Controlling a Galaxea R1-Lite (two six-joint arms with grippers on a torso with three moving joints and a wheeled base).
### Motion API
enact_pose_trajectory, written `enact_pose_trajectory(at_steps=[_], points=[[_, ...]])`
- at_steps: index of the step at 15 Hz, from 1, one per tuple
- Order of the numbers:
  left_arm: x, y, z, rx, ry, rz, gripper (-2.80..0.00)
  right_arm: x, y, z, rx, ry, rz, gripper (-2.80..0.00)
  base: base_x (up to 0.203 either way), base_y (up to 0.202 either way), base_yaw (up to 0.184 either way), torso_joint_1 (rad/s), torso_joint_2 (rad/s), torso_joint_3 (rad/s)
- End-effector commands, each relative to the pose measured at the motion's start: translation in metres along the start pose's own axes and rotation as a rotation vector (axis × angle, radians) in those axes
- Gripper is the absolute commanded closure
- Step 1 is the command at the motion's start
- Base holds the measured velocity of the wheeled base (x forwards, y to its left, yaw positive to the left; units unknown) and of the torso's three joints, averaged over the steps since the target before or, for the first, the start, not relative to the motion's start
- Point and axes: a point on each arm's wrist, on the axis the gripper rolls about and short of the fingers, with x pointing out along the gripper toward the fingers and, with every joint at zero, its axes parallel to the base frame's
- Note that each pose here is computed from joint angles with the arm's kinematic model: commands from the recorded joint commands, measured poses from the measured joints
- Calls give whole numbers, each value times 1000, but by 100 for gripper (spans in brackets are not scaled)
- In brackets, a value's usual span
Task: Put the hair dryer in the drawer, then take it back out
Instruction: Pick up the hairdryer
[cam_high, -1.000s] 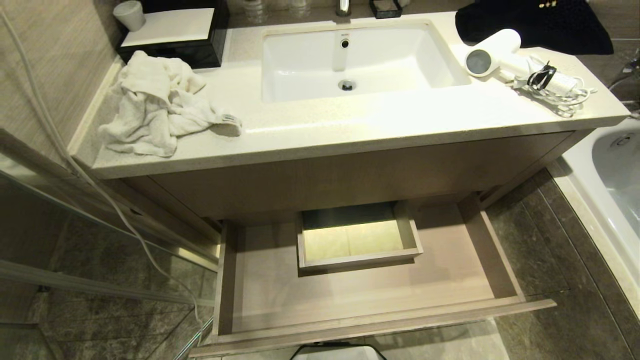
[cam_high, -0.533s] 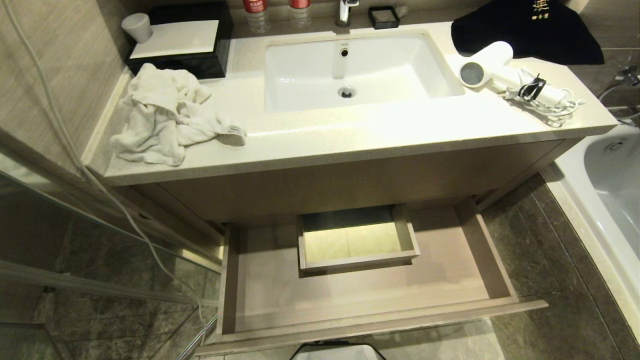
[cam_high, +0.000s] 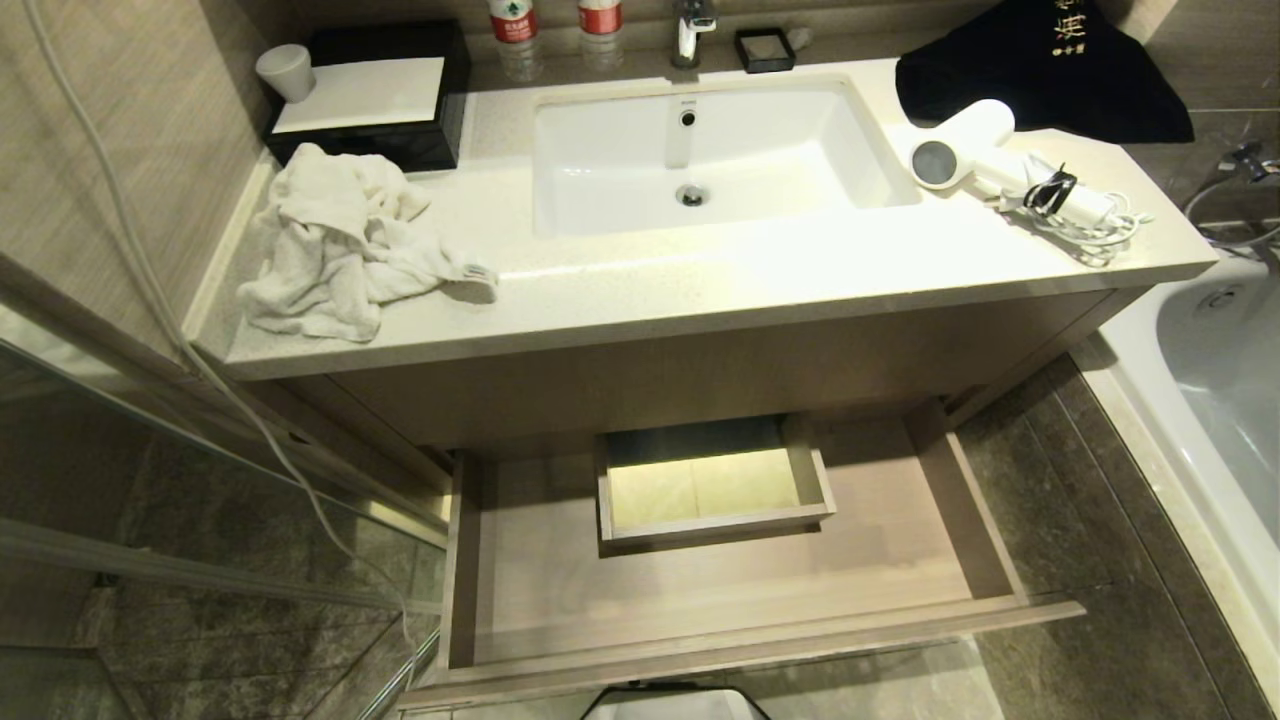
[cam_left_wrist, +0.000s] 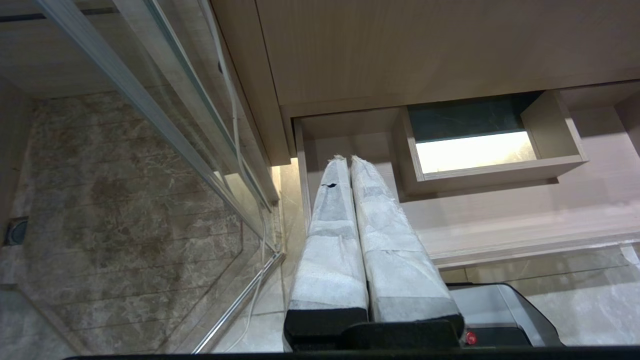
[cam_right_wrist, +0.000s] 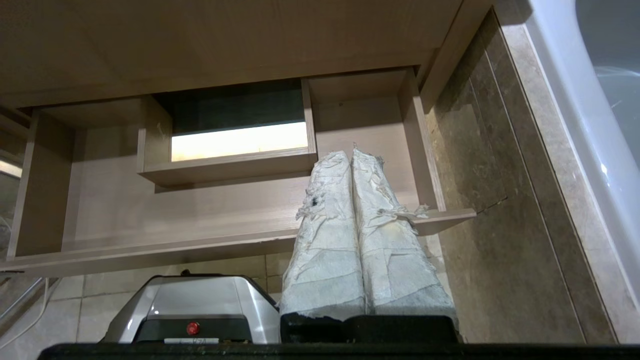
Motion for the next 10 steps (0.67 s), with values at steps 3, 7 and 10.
enact_pose_trajectory(at_steps=[3,7,10], points=[[0,0,0,0,1,-1,0,0,0,0,0,2,0,0,0,0,0,0,0,0],[0,0,0,0,0,-1,0,0,0,0,4,2,2,0,0,0,0,0,0,0],[0,0,0,0,2,0,0,0,0,0,6,3,0,0,3,3,-35,46,-89,-37]])
